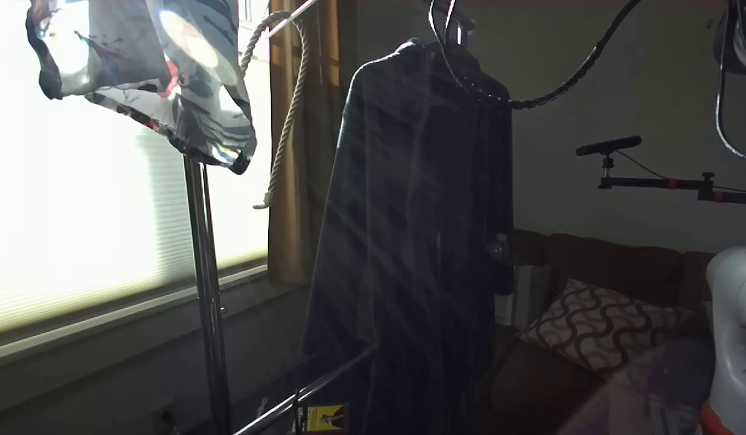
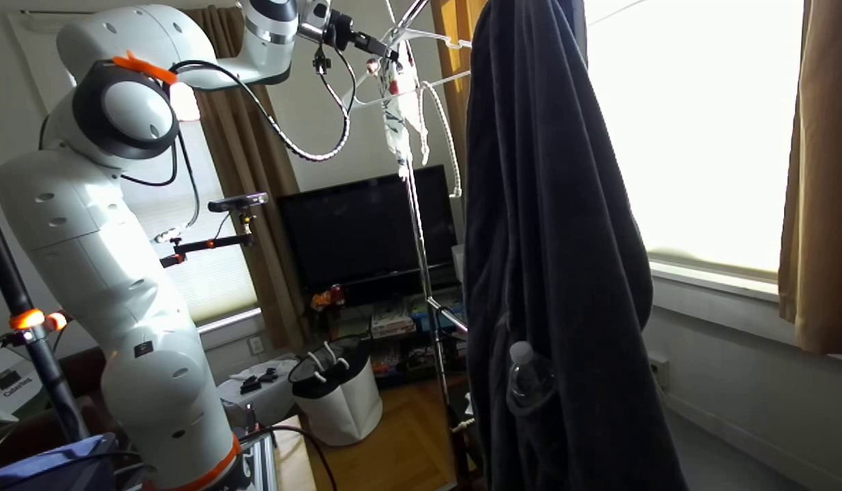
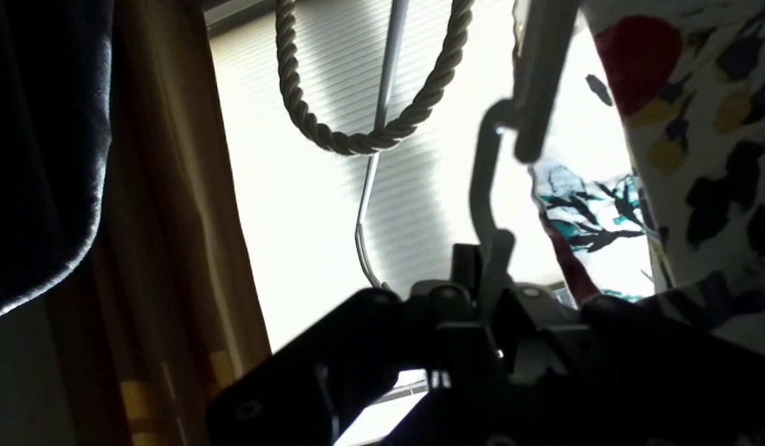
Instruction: Remove the white coat hanger from the top railing and hook it on the bottom railing
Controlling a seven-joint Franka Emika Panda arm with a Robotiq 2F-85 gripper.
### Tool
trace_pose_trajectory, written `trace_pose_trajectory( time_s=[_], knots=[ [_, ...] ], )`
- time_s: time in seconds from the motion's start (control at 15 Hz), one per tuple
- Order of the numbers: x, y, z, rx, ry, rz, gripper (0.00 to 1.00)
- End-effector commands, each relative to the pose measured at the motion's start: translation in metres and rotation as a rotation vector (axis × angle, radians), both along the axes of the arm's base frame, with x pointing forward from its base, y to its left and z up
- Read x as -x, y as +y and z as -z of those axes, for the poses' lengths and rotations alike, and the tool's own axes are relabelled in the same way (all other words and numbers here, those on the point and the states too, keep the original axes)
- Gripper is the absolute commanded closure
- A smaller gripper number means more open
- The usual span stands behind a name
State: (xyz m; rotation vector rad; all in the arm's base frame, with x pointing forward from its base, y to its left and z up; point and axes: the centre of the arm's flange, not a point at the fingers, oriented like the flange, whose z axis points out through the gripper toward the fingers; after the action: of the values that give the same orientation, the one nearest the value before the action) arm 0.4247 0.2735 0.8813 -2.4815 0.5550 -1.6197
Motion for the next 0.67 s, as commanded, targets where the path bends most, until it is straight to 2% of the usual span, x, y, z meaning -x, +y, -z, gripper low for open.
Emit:
trace_pose_trajectory(
  time_s=[0.0, 0.33, 0.4, 0.6],
  knots=[
    [0.016, -0.019, 0.013, -0.016, -0.025, 0.145, 0.99],
    [0.022, -0.046, 0.036, -0.065, -0.004, 0.29, 0.99],
    [0.004, -0.035, 0.017, -0.061, 0.001, 0.227, 0.95],
    [0.007, -0.039, 0.023, -0.069, -0.007, 0.261, 0.99]
  ],
)
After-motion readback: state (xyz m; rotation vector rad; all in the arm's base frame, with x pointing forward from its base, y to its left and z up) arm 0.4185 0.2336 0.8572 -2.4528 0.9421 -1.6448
